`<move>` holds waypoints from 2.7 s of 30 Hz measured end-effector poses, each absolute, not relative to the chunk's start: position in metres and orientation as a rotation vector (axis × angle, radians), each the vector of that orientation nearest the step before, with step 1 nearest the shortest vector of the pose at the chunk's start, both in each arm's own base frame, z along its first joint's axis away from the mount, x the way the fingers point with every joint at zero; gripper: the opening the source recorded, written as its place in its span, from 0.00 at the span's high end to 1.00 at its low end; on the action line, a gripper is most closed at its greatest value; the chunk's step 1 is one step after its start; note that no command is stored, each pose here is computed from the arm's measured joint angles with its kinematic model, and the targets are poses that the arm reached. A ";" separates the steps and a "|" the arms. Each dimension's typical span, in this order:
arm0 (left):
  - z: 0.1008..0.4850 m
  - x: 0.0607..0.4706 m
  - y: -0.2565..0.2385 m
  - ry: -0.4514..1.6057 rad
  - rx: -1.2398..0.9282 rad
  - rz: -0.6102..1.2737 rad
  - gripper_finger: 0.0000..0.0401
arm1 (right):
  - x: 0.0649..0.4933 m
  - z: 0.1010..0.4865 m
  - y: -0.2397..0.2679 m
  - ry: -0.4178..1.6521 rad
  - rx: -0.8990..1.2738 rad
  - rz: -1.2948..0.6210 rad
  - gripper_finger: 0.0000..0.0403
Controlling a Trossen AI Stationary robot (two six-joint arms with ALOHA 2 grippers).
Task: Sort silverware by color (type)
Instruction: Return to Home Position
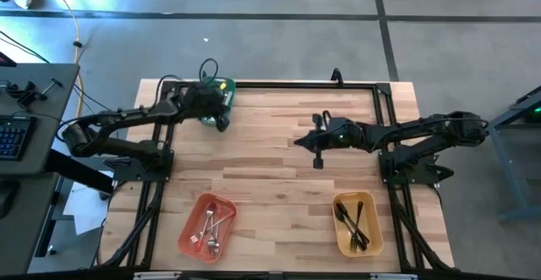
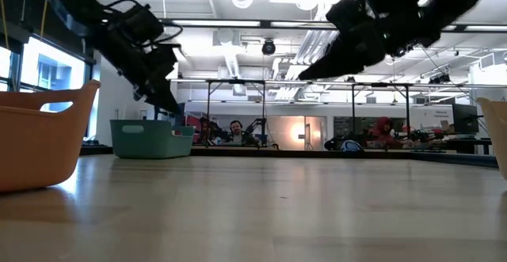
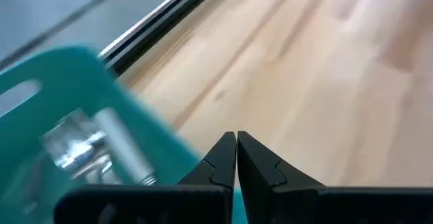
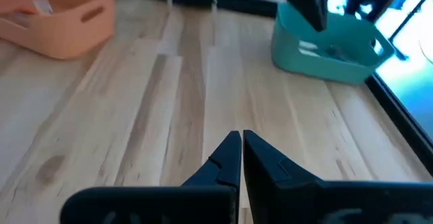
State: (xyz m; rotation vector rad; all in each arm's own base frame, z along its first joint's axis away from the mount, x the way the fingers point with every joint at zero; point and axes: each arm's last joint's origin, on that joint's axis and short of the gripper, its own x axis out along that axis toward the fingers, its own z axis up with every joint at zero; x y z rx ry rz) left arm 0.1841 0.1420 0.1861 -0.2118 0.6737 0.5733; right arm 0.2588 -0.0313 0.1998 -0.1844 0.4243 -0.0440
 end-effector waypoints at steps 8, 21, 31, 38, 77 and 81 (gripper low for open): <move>0.174 0.172 0.087 0.438 -0.044 0.361 1.00 | 0.220 0.177 -0.056 0.317 -0.153 -0.114 1.00; 0.159 0.133 0.041 0.191 -0.025 0.224 1.00 | 0.150 0.175 -0.047 0.174 -0.154 -0.248 1.00; 0.159 0.119 0.027 0.104 -0.006 0.143 1.00 | 0.120 0.163 -0.040 0.099 -0.148 -0.332 1.00; 0.161 0.108 0.022 0.079 -0.007 0.054 1.00 | 0.109 0.163 -0.036 0.087 -0.120 -0.333 1.00; 0.173 0.094 0.018 -0.027 0.047 0.148 1.00 | 0.085 0.168 -0.048 -0.008 -0.069 -0.522 1.00; 0.168 0.095 0.023 -0.002 0.020 0.274 1.00 | 0.082 0.169 -0.051 -0.009 -0.066 -0.575 1.00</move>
